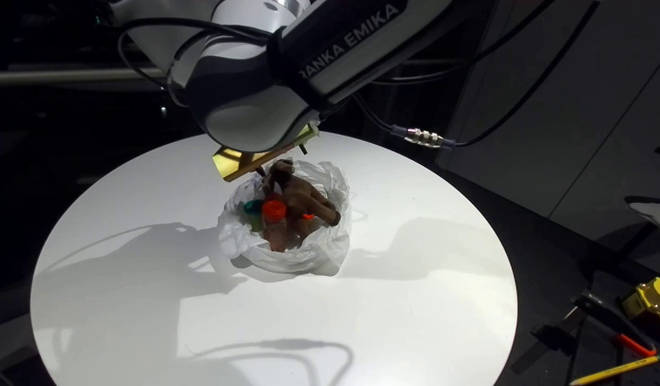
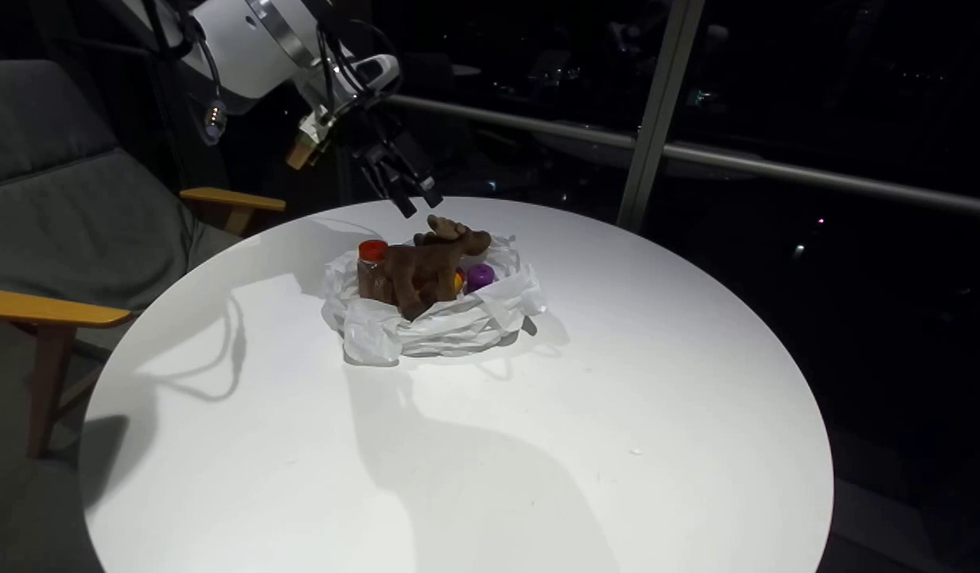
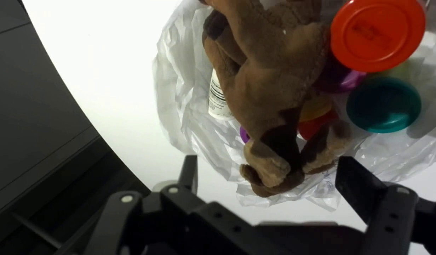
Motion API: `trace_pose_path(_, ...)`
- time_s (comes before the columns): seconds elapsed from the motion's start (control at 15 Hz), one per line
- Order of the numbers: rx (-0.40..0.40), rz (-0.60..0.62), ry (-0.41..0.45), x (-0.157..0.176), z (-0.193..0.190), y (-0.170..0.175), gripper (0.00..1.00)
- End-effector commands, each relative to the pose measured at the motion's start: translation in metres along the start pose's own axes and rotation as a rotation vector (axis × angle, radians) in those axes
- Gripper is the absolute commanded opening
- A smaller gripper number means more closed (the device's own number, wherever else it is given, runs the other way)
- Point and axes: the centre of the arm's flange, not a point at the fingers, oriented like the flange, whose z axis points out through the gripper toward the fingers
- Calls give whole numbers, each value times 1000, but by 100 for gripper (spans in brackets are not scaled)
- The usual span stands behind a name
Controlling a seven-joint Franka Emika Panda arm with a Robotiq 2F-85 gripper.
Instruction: Pick the objects on the table and put them in the plastic bag
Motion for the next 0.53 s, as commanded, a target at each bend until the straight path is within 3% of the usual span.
trace_pose_path(0.0,78,17,-68,8,-23,11,100)
trace_pose_path(0.2,100,26,-104,14,-63,39,100)
trace_pose_path(0.47,122,-65,-192,13,-117,101,100)
